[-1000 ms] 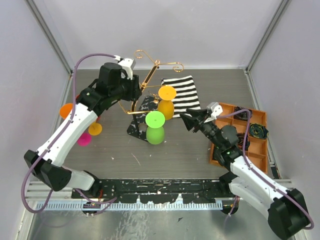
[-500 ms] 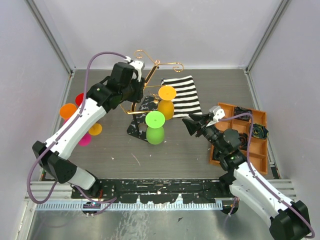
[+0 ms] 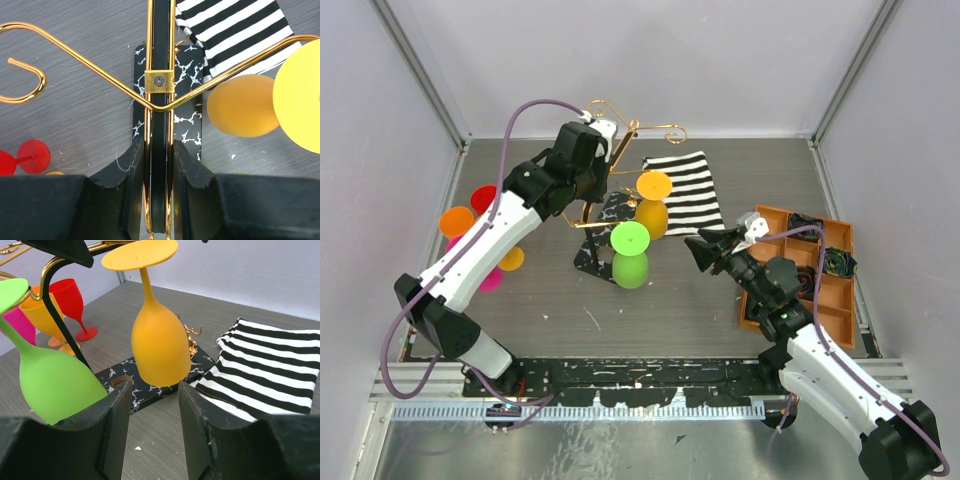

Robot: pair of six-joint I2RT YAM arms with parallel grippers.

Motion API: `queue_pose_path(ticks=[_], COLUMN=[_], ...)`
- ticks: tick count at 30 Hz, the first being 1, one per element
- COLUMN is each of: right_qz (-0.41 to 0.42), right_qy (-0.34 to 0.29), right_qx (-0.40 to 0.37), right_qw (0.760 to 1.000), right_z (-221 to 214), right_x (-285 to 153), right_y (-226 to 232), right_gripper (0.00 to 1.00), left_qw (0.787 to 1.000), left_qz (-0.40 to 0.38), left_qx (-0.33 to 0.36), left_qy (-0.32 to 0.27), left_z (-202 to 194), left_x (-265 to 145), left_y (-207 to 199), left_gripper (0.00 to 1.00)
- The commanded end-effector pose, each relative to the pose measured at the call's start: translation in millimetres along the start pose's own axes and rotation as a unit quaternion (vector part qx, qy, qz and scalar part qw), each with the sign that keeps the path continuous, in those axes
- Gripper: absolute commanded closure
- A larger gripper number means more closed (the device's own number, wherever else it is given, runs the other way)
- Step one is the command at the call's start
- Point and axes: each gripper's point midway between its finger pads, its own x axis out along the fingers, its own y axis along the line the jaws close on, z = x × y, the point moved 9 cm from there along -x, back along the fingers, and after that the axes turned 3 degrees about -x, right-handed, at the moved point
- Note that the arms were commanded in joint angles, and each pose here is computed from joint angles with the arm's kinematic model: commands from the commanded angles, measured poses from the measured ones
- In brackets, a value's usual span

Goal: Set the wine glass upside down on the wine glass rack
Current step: Adjust the wine rack at the center of the board.

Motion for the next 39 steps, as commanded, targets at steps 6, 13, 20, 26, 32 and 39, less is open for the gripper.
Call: queue_pose_path(ticks=[6,13,20,26,32,39], right_qz=[-0.002,-0.003,-0.003,0.000,-0.001,-0.027], right_qy=[-0.018,-0.018,-0.016,-0.016,-0.019,-0.012], right_qx=[0.006,0.008,0.012,0.016,0.014,0.033], right_qw=[1.000,1.000,1.000,1.000,1.000,0.999], right_z=[9,8,7,7,9,11], right_x=[3,2,3,3,1,-1], right_y=[1,1,1,2,3,0], right_gripper=[0.52,0.52,0.51,0.51,0.51,0.42], left_qw=[0.996,0.992,0.990,0.992,0.994,0.995], left_qz=[0.073,0.115,0.134,0.121,0.105,0.090], left_qx=[-0.026,-0.035,-0.015,0.020,0.021,0.016], left_qy=[-0.033,-0.038,-0.044,-0.034,-0.026,-0.028], left_z=[19,24,29,33,34,34], left_x=[0,-5,-11,-3,5,-1], left_y=[11,18,24,25,34,33], left_gripper=[0.92,1.00,1.00,1.00,0.97,0.78])
